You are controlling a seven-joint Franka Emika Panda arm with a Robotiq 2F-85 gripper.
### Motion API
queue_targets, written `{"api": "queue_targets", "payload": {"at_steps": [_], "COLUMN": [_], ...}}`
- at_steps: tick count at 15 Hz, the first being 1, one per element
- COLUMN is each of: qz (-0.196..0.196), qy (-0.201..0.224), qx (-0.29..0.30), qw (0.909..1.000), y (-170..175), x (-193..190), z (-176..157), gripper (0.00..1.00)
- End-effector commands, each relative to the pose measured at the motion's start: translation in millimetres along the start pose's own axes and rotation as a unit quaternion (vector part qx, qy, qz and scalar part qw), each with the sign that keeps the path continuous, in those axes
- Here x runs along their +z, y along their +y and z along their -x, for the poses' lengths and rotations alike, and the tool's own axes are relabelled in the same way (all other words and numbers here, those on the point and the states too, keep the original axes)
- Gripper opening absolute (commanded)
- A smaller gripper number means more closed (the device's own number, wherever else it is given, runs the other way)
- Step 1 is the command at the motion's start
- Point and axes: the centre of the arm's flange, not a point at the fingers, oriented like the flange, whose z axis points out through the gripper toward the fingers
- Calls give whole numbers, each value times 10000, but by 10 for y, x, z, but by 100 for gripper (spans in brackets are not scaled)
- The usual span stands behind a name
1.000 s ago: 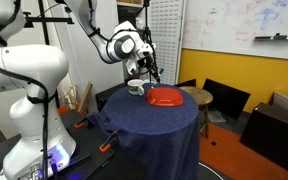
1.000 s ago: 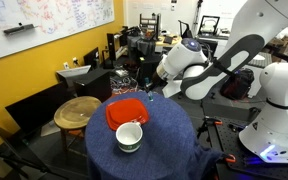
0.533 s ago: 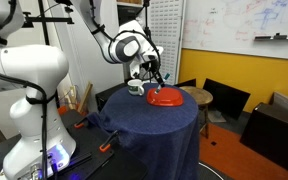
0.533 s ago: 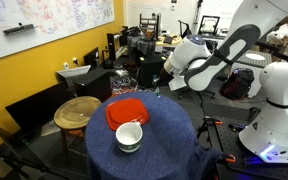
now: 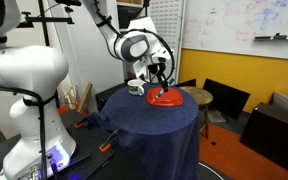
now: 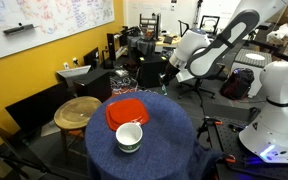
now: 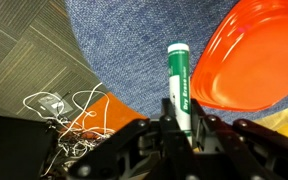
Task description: Take the marker out of the cup and put it on the table
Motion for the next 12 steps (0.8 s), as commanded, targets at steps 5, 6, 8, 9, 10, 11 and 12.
{"api": "queue_targets", "payload": {"at_steps": [5, 6, 8, 9, 10, 11, 12], "qz": [-489, -486, -461, -440, -412, -435, -467], "qy": [-1230, -1391, -1660, -1788, -1931, -2066, -2186], "qx": [-652, -667, -638, -579, -537, -530, -529], "qw": [9891, 9868, 9830, 9812, 9788, 9760, 9733], "y": [-112, -146, -196, -216, -239, -245, -250], "x": [118, 117, 157, 154, 172, 185, 190], "z": [-345, -362, -404, -424, -443, -468, -494], "gripper": [5, 5, 5, 5, 5, 5, 5]}}
